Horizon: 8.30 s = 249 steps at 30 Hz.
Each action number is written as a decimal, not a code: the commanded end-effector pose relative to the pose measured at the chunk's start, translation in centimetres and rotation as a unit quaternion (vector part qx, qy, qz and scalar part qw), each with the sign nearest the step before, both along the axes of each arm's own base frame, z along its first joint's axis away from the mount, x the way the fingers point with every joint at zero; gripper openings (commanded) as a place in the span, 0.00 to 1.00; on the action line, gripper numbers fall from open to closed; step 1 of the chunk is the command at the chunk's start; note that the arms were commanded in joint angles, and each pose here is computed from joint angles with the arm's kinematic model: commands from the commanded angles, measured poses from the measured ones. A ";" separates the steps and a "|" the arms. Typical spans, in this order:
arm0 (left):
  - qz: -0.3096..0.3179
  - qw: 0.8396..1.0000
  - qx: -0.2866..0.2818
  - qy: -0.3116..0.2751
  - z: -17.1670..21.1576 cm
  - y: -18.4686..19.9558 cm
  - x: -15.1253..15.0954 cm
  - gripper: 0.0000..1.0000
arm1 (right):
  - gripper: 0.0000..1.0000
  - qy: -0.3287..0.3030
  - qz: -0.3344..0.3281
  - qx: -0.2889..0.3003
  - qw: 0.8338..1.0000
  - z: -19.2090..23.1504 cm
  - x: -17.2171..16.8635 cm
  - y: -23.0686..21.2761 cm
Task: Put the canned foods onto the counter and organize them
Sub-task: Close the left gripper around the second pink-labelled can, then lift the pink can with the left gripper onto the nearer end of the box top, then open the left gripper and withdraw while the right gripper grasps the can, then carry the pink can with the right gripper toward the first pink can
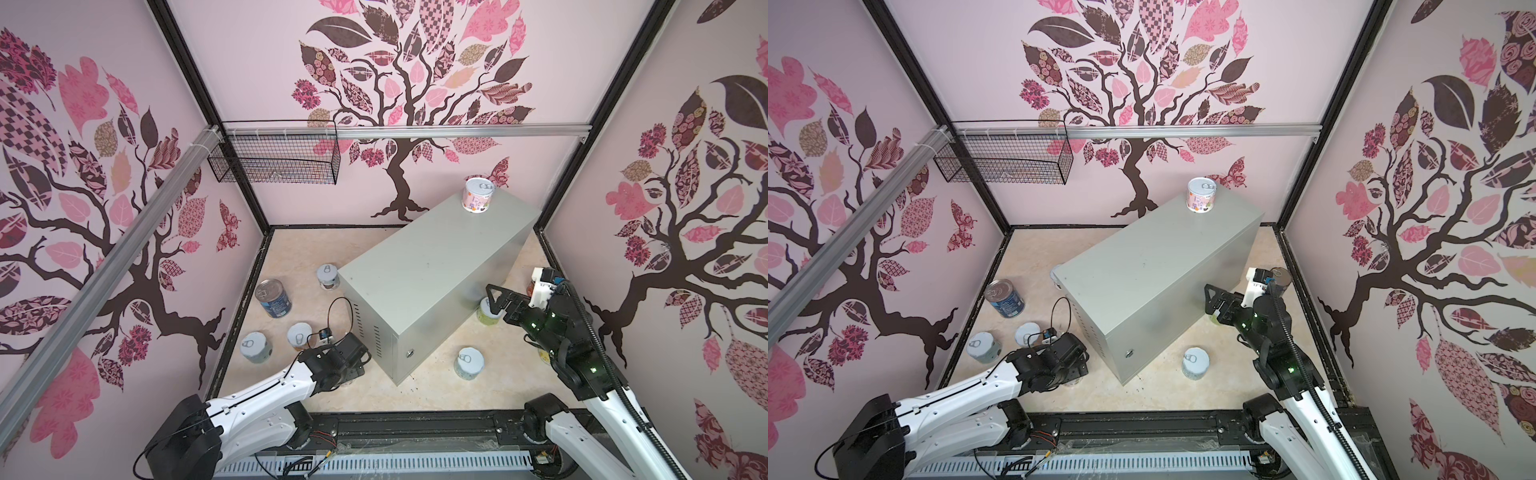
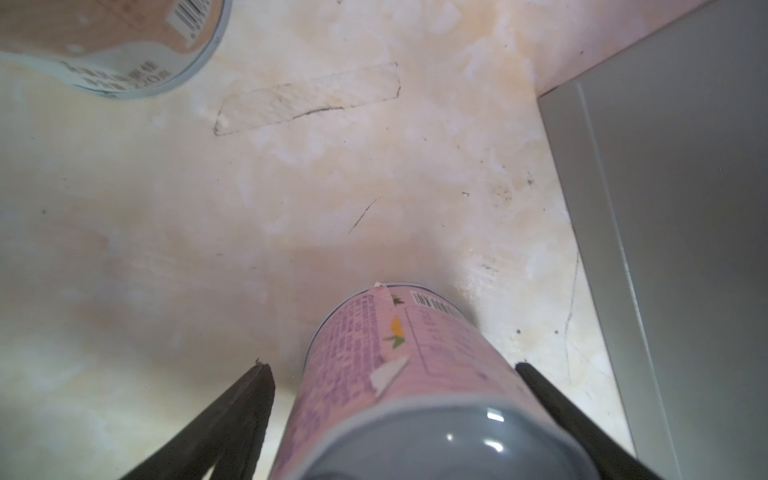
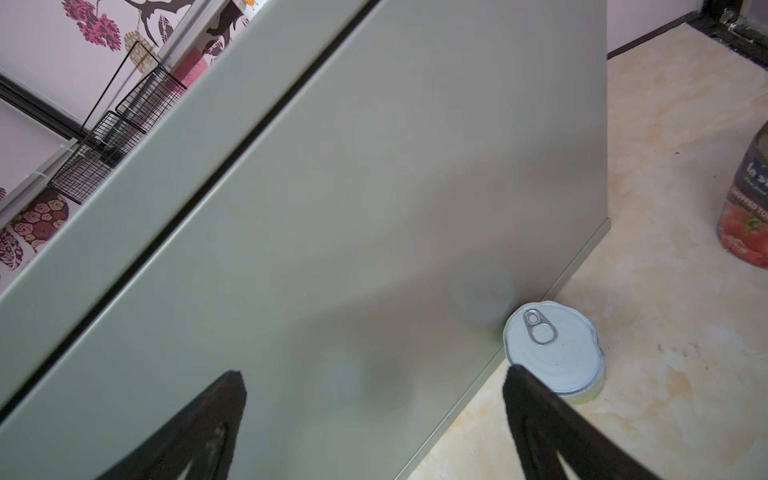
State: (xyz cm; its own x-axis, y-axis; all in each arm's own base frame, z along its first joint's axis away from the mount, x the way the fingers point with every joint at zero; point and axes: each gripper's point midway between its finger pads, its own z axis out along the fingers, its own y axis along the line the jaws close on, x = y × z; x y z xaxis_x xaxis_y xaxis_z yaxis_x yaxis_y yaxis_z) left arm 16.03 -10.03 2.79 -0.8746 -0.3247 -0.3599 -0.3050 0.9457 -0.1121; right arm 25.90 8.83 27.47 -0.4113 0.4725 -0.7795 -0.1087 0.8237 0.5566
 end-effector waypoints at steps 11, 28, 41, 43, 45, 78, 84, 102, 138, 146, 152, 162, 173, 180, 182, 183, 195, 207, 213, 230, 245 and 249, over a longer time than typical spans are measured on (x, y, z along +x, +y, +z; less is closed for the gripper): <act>-0.002 0.999 0.014 -0.029 2.1 0.6 0.6 0.67 | 1.00 -0.012 0.003 0.003 1.000 0.7 -0.3 0.1; -0.029 0.989 -0.021 -0.144 12.0 0.6 2.5 0.57 | 1.00 0.007 0.023 0.013 1.000 -0.5 -0.3 0.9; -0.052 0.971 -0.041 -0.231 22.7 3.6 0.9 0.55 | 1.00 0.001 0.011 -0.002 1.000 0.4 -0.6 0.2; -0.067 0.967 -0.045 -0.241 24.3 3.7 0.6 0.56 | 1.00 -0.009 0.005 -0.010 1.000 1.2 -0.9 -0.2; -0.085 0.965 -0.044 -0.244 25.7 3.7 0.4 0.56 | 1.00 -0.016 0.002 -0.014 1.000 1.8 -1.2 -0.5; -0.308 0.908 -0.013 -0.282 41.9 -4.9 4.0 0.57 | 1.00 -0.010 0.010 -0.043 0.999 2.9 -2.0 -0.8; -0.341 0.897 -0.008 -0.280 41.9 -8.4 5.4 0.57 | 1.00 -0.011 0.011 -0.047 0.999 2.9 -2.1 -0.8; -0.414 0.877 0.005 -0.243 38.9 -16.9 8.1 0.67 | 1.00 -0.030 0.032 -0.048 0.998 3.3 -2.9 -0.3; -0.307 0.883 -0.052 -0.352 43.8 -9.2 8.6 0.98 | 1.00 -0.143 0.296 -0.078 0.941 14.9 -6.7 7.5; -0.256 0.901 -0.014 -0.349 40.3 -5.0 7.6 0.98 | 1.00 -0.139 0.298 -0.113 0.938 16.2 -5.4 8.3; -0.194 0.911 -0.019 -0.362 37.5 -2.3 6.8 0.98 | 1.00 -0.131 0.314 -0.128 0.932 15.8 -4.9 10.1; -0.173 0.923 0.003 -0.343 33.2 0.0 5.4 0.98 | 1.00 -0.119 0.320 -0.212 0.916 14.3 -4.7 16.6; -0.170 0.937 0.012 -0.305 26.9 1.0 4.3 0.98 | 1.00 -0.113 0.334 -0.201 0.914 14.1 -3.1 19.7; -0.181 0.942 0.005 -0.283 24.1 0.2 4.3 0.98 | 1.00 -0.119 0.345 -0.196 0.910 14.3 -2.6 21.5; -0.182 0.941 0.005 -0.284 24.1 0.2 4.3 0.98 | 1.00 -0.120 0.348 -0.197 0.909 14.2 -2.4 22.1; -0.184 0.941 0.005 -0.284 24.0 0.1 4.3 0.98 | 1.00 -0.120 0.351 -0.197 0.908 14.2 -2.4 22.3; -0.193 0.934 0.010 -0.299 24.9 0.5 4.1 0.98 | 0.92 -0.120 0.357 -0.203 0.904 14.1 -0.9 24.8; -0.199 0.930 0.016 -0.307 25.9 0.8 3.8 0.98 | 0.74 -0.136 0.308 -0.180 0.924 16.0 -0.6 23.0; -0.194 0.926 0.007 -0.325 27.6 1.5 3.1 0.98 | 0.70 -0.135 0.238 -0.196 0.942 17.2 0.3 19.9; -0.215 0.909 -0.020 -0.356 33.7 0.9 2.6 0.98 | 0.70 -0.092 0.049 -0.223 0.969 20.8 4.8 8.5; -0.242 0.899 -0.017 -0.364 35.1 -0.2 3.0 0.98 | 0.69 -0.046 -0.049 -0.211 0.975 19.2 10.5 0.7; -0.238 0.900 -0.001 -0.366 34.9 0.1 3.4 0.98 | 0.69 -0.038 -0.060 -0.211 0.975 18.3 11.8 -0.2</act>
